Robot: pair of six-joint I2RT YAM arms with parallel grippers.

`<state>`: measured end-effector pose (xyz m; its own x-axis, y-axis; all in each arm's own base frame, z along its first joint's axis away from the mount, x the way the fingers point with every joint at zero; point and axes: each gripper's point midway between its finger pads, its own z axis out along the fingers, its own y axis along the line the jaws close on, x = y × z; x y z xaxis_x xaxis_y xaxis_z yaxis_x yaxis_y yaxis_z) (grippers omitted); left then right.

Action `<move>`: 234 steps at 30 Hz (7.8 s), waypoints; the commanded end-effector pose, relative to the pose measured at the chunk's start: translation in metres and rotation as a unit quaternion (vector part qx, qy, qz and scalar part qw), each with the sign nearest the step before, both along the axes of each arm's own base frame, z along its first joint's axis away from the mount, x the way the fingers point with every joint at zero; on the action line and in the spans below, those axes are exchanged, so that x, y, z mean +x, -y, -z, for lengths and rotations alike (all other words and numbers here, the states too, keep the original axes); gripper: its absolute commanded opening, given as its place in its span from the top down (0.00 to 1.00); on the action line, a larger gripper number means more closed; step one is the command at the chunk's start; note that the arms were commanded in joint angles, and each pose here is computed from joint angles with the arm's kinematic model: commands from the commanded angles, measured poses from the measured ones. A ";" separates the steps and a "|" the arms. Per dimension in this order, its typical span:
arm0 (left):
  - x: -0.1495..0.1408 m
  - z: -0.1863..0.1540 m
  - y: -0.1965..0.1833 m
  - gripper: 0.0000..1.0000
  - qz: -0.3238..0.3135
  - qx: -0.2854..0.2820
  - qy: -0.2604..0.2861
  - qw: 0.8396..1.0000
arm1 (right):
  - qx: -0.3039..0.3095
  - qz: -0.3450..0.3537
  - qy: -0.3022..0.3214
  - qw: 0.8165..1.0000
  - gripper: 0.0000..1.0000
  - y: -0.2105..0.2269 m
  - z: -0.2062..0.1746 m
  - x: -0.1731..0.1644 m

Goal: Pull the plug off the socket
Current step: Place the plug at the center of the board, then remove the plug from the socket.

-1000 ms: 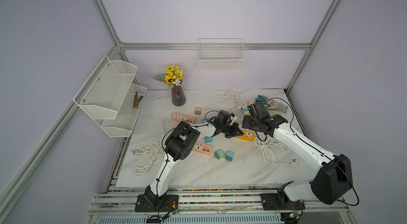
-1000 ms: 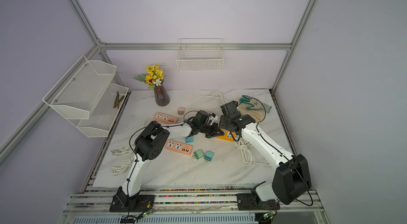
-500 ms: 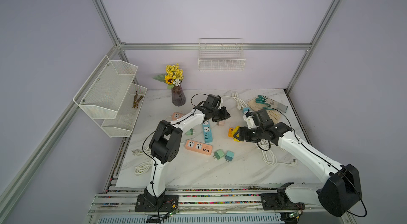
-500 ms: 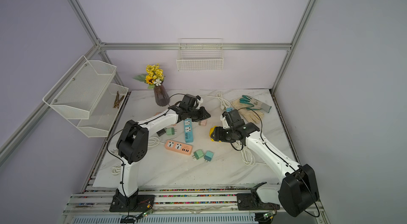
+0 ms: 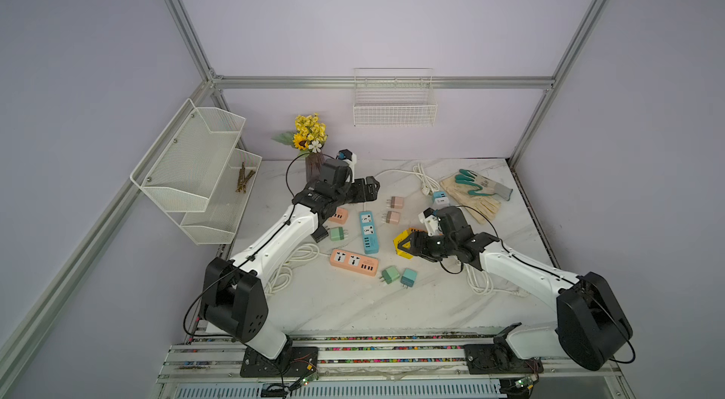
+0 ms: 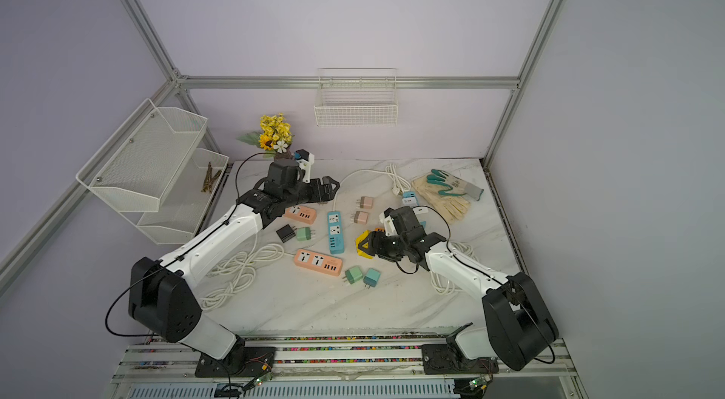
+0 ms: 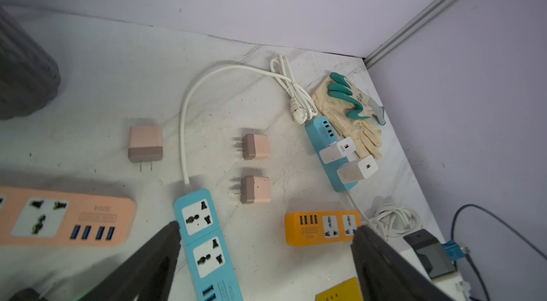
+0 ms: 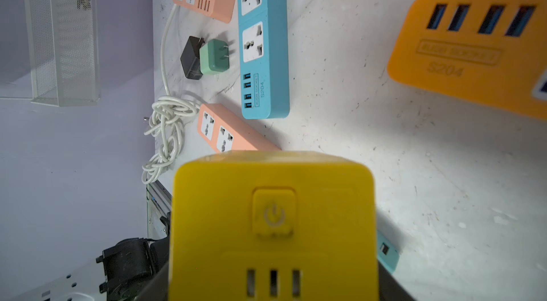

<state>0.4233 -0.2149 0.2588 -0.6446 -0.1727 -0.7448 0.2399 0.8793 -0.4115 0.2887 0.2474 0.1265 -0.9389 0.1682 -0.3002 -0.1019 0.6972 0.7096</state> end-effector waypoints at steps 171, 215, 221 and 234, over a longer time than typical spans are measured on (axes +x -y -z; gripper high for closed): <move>0.049 0.133 0.206 0.86 0.248 0.081 0.270 0.927 | -0.334 -0.251 0.151 0.896 1.00 0.104 0.055 0.144; 0.042 0.071 0.146 1.00 0.093 -0.047 0.385 0.917 | -0.374 -0.192 0.088 0.903 1.00 0.135 0.097 0.140; 0.037 0.049 0.113 1.00 0.048 -0.102 0.364 0.925 | -0.385 -0.175 0.090 0.902 1.00 0.139 0.095 0.145; -0.010 0.053 0.033 1.00 0.061 -0.256 -0.011 0.965 | -0.384 -0.145 0.087 0.908 0.68 0.139 0.094 0.155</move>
